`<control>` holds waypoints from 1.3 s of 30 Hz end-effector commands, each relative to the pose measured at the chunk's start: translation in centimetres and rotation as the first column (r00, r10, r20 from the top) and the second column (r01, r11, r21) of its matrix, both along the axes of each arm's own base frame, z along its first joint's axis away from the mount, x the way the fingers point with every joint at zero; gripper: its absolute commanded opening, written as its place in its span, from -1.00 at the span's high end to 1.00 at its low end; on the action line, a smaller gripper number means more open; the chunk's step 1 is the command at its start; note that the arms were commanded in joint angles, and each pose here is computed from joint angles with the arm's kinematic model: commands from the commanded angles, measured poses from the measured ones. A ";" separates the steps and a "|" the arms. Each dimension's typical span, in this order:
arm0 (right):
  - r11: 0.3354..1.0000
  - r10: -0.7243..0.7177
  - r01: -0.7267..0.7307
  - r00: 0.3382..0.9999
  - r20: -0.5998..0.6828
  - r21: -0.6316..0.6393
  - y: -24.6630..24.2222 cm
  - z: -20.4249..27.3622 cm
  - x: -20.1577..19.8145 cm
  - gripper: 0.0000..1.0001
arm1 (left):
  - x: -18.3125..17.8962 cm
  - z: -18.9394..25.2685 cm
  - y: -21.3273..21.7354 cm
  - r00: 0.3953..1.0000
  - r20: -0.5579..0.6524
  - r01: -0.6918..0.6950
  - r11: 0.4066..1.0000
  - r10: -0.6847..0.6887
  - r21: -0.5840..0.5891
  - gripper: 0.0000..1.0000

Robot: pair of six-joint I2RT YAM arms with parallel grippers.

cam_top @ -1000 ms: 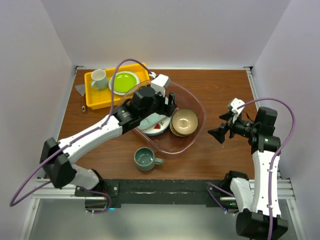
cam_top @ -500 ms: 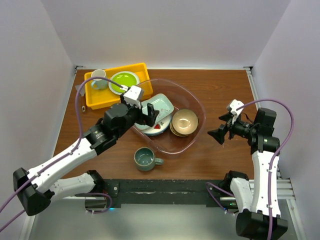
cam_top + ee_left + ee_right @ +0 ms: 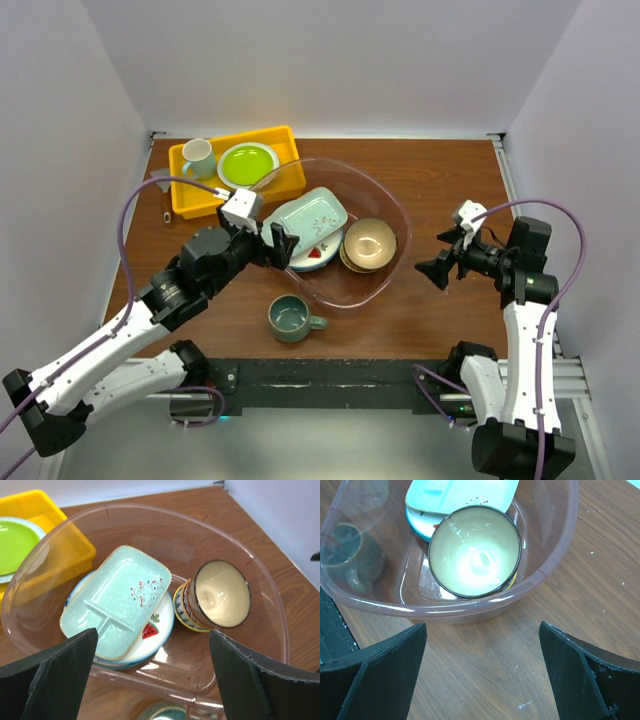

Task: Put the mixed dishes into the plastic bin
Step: Place the bowl in the plastic bin.

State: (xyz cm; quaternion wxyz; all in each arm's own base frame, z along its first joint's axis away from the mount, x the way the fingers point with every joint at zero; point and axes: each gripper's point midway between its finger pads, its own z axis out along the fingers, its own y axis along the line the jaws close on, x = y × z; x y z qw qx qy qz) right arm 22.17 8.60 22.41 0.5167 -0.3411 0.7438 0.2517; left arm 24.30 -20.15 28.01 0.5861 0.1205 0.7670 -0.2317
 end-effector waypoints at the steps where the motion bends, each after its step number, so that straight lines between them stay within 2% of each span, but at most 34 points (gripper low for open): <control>1: 1.000 0.026 -0.026 0.998 0.050 0.000 0.2 0.6 0.2 -0.96 | -1.1 -2.1 0.5 0.996 -0.092 0.001 1.000 0.000 0.012 -0.96; 7: 1.000 0.028 -0.028 0.998 0.049 0.002 0.2 0.5 0.2 -0.96 | -2.8 -4.4 1.2 0.979 -0.202 0.007 1.000 -0.003 0.018 -0.96; 20: 1.000 0.026 -0.026 0.999 0.039 0.006 0.2 0.2 0.5 -0.96 | -5.5 -8.8 2.4 0.932 -0.362 -0.010 1.000 0.015 0.016 -0.96; 39: 1.000 0.021 -0.021 1.000 0.016 0.002 0.0 -0.3 0.8 -0.96 | -6.8 -13.5 2.0 0.858 -0.513 -0.022 0.999 0.036 0.034 -0.95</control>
